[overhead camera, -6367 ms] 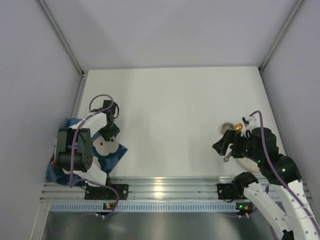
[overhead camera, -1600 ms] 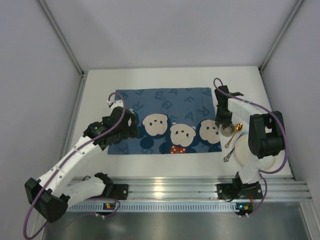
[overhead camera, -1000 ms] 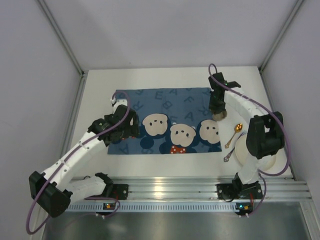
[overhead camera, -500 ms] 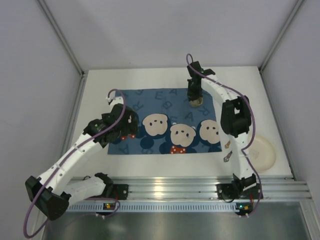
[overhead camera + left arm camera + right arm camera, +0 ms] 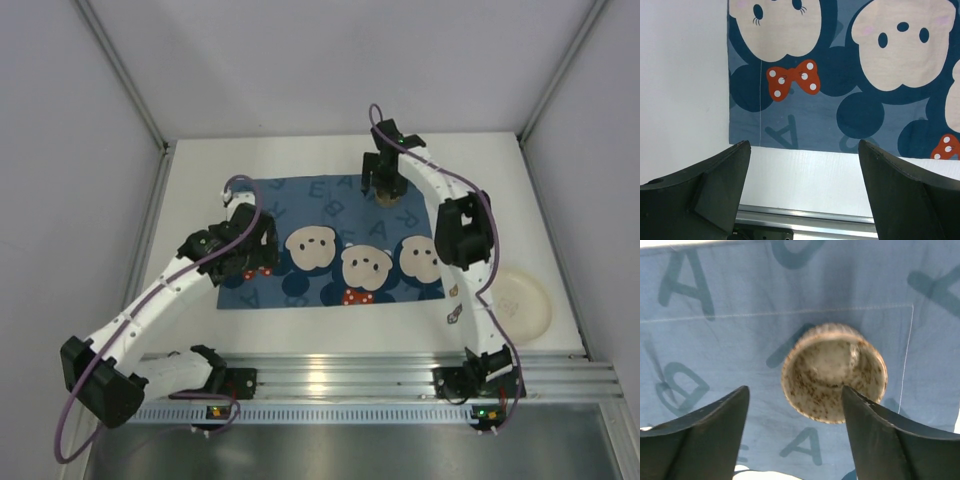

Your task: Set the dinner table for one person

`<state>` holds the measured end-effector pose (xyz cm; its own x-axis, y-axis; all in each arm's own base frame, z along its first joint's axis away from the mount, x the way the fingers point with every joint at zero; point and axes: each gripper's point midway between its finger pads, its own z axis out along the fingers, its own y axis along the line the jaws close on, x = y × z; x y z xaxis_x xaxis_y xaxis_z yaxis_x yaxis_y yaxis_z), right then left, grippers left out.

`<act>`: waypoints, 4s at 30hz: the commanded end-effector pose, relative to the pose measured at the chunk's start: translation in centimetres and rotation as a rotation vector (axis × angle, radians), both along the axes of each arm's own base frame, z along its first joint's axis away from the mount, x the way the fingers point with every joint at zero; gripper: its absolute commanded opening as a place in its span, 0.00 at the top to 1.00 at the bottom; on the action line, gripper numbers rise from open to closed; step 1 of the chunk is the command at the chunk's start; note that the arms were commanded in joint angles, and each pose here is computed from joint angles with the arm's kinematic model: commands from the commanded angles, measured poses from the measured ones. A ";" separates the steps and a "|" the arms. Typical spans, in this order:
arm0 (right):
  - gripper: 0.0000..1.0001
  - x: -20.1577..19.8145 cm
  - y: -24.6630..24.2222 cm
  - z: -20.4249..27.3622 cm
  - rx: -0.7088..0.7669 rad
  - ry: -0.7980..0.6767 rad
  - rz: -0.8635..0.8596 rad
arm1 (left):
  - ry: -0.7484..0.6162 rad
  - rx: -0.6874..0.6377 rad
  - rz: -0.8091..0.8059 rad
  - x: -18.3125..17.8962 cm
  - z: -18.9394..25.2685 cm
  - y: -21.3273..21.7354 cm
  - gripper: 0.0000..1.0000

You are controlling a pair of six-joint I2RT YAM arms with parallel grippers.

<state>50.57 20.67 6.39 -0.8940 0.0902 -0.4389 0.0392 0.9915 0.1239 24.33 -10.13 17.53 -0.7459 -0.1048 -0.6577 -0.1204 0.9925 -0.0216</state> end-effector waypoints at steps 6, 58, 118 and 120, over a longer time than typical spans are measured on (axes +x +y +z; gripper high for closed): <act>0.19 -5.0 -5.9 11.8 0.027 -0.160 -0.047 | 0.028 -0.071 -0.095 2.3 1.2 -3.7 0.08; 0.19 -26.2 -24.3 5.1 -0.065 0.165 -0.629 | -0.002 -0.040 -0.256 -2.3 -2.0 -4.5 0.01; 1.00 -14.8 21.5 9.9 0.247 -0.007 0.247 | -0.025 -0.069 -0.089 -2.1 2.6 0.1 0.01; 1.00 -15.0 22.9 7.5 0.257 0.035 0.262 | -0.037 -0.083 -0.079 -2.7 2.9 0.5 0.02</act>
